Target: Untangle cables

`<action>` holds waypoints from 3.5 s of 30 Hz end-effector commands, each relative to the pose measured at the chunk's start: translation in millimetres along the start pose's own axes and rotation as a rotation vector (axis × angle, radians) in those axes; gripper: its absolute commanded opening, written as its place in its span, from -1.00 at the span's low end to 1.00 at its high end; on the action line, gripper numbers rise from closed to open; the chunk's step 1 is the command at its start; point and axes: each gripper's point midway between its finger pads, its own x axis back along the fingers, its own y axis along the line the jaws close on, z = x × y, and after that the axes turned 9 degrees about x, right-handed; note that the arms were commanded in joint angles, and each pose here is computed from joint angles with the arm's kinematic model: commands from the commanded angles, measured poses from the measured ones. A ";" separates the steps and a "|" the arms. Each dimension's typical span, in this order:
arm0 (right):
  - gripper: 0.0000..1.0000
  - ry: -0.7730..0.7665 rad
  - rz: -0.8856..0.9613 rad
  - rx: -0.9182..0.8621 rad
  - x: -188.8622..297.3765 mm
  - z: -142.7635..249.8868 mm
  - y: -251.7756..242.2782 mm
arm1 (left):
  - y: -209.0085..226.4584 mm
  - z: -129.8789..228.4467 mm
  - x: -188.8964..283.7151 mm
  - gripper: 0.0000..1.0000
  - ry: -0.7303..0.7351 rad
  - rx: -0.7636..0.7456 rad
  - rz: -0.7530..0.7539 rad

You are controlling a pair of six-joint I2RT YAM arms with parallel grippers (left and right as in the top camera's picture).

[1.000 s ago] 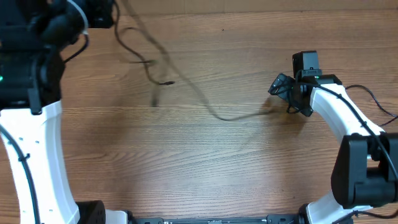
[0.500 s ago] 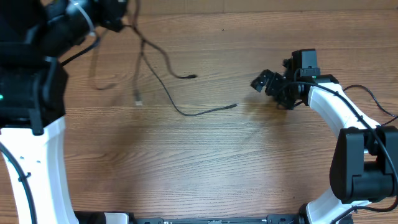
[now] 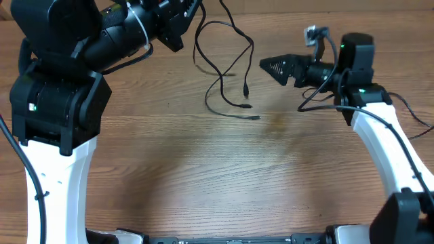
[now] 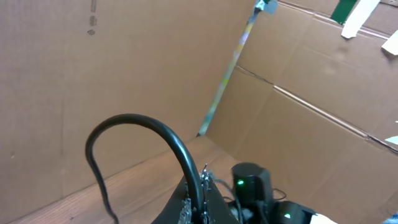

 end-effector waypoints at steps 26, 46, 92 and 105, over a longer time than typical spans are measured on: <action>0.48 -0.409 -0.158 0.527 -32.7 -86.6 125.3 | -51.3 26.9 -17.6 -0.92 0.108 -0.031 0.229; 0.88 -0.734 0.527 0.071 14.5 -136.7 4.2 | -64.6 32.6 -12.1 -0.92 0.161 0.081 0.297; 0.99 0.193 0.655 -0.109 22.3 63.0 -83.7 | 200.8 -17.5 138.4 -0.92 -0.276 0.218 -1.100; 1.00 0.186 0.809 -0.112 41.8 63.1 -110.2 | 195.9 48.0 2.1 -0.91 0.103 0.280 -0.612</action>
